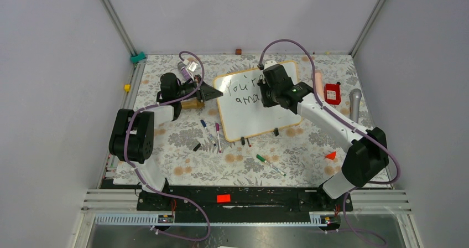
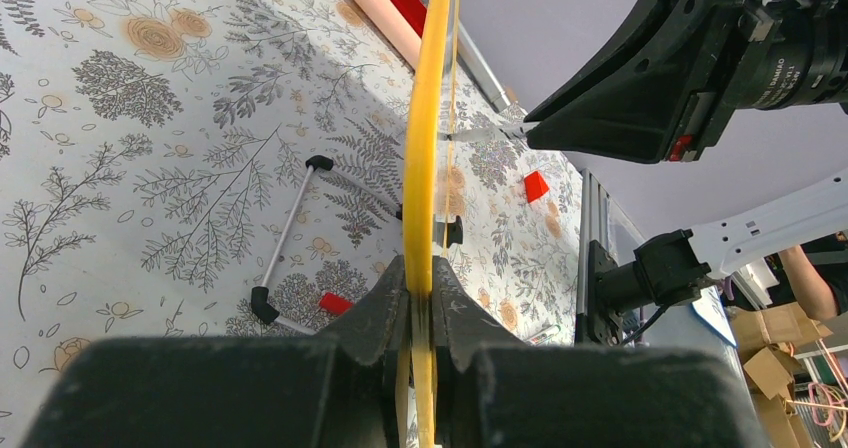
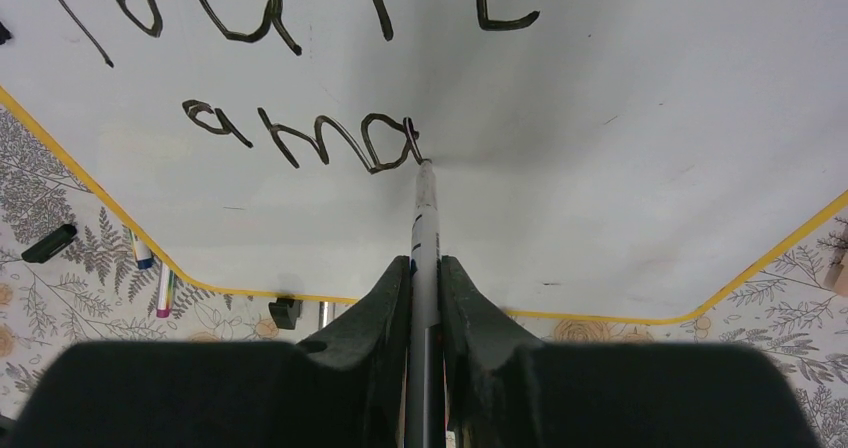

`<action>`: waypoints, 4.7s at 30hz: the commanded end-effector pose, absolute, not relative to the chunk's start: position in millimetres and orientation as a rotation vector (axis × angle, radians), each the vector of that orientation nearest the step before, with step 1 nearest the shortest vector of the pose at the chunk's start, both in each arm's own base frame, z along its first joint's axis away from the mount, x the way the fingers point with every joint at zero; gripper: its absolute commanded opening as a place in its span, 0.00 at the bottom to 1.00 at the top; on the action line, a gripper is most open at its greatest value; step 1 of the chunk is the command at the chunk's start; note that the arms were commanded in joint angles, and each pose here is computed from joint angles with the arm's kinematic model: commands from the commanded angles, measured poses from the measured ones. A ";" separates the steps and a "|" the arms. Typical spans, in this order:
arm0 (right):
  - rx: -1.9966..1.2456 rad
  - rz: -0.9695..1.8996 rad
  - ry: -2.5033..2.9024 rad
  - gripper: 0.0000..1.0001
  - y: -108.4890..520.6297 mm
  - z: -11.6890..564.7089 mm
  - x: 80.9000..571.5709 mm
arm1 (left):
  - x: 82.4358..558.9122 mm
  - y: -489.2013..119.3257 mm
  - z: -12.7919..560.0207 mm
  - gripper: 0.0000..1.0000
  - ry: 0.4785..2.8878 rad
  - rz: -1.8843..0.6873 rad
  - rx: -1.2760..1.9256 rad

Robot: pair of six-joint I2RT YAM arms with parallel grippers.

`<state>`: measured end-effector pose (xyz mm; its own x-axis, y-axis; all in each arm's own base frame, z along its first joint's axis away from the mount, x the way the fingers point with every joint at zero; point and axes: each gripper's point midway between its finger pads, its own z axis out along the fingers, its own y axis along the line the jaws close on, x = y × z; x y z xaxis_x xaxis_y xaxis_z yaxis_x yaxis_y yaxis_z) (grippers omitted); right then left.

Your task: Write a sentence on the whiteboard

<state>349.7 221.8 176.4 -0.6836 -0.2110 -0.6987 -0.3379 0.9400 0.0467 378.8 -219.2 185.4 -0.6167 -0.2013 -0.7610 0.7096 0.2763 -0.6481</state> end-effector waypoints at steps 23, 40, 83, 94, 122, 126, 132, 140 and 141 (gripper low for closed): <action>-0.290 0.263 2.026 0.00 193.9 207.9 354.1 | 379.7 -227.9 217.1 0.03 1.638 -1.393 0.584; -0.359 0.292 1.988 0.00 209.5 209.4 359.8 | 383.0 -228.2 217.4 0.03 1.644 -1.383 0.578; -0.375 0.251 2.131 0.00 209.5 180.9 352.7 | 378.7 -229.5 213.5 0.03 1.637 -1.387 0.586; -0.405 0.265 2.162 0.00 212.7 175.3 349.0 | 377.4 -230.1 213.2 0.03 1.634 -1.394 0.598; -0.321 0.136 2.043 0.00 180.5 221.6 352.8 | 378.2 -231.0 211.6 0.03 1.626 -1.408 0.617; -0.257 0.156 2.048 0.00 175.2 227.7 359.5 | 377.0 -231.1 209.9 0.00 1.624 -1.409 0.627; -0.204 0.178 2.046 0.00 170.3 233.3 366.4 | 375.2 -231.3 207.7 0.00 1.632 -1.414 0.642; -0.198 0.170 2.043 0.00 167.6 234.8 366.4 | 374.8 -231.4 204.0 0.00 1.656 -1.413 0.647; -0.191 0.174 2.041 0.00 167.3 236.1 365.9 | 374.6 -231.0 203.0 0.00 1.664 -1.410 0.644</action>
